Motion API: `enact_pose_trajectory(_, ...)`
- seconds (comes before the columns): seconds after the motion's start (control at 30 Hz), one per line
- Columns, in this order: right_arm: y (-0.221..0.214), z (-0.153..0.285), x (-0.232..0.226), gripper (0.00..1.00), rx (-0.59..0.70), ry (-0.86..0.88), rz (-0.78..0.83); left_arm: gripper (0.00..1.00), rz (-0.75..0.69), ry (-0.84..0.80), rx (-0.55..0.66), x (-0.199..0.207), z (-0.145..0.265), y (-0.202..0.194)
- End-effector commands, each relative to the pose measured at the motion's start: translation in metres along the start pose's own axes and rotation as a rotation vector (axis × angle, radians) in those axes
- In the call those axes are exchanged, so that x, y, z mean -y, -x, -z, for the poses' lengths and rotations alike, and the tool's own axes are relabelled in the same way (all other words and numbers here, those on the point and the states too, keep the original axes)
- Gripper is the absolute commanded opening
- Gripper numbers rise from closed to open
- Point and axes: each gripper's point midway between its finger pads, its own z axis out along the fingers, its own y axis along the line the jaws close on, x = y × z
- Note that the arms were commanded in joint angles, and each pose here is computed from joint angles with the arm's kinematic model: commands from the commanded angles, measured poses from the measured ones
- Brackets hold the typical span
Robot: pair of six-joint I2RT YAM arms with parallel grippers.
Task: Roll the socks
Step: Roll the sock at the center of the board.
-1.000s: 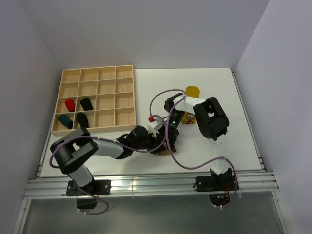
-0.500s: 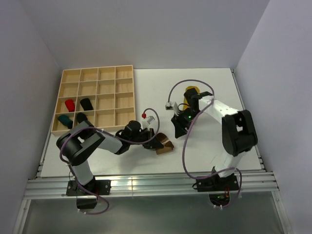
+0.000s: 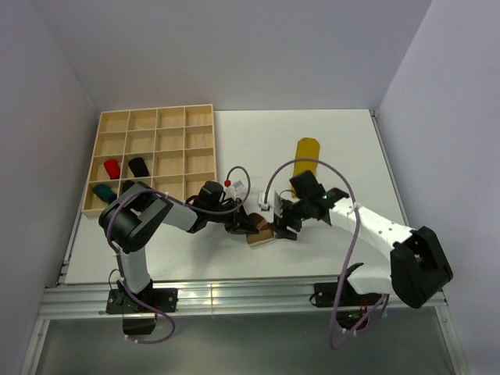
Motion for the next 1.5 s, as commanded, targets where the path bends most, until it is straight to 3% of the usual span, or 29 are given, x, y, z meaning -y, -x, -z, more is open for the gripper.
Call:
enact_pose_trajectory(0.0, 0.018, -0.010, -0.001, 0.71, 0.049, -0.103, 0.165, 0.01, 0.115, 0.120, -0.097, -0.035, 0.001, -0.026)
enact_pose_trajectory(0.33, 0.023, -0.027, -0.025, 0.73, 0.047, -0.154, 0.359, 0.00, 0.153, 0.121, -0.121, -0.038, 0.001, -0.031)
enact_pose_trajectory(0.8, 0.009, -0.061, -0.035, 0.70, -0.062, -0.125, 0.434, 0.00, 0.149, 0.105, -0.150, -0.036, 0.001, -0.033)
enact_pose_trajectory(1.0, 0.000, -0.071, -0.031, 0.59, -0.140, -0.100, 0.413, 0.00, 0.138, 0.083, -0.168, -0.031, 0.002, -0.034)
enact_pose_trajectory(1.13, -0.002, -0.074, -0.028, 0.37, -0.165, -0.098, 0.391, 0.00, 0.131, 0.069, -0.176, -0.029, 0.003, -0.035)
enact_pose_trajectory(1.27, -0.008, -0.075, -0.036, 0.30, -0.200, -0.038, 0.378, 0.02, 0.093, 0.051, -0.138, -0.019, 0.007, -0.026)
enact_pose_trajectory(1.47, -0.024, -0.070, -0.050, 0.28, -0.273, 0.048, 0.347, 0.13, -0.006, 0.051, 0.040, 0.003, 0.022, 0.017)
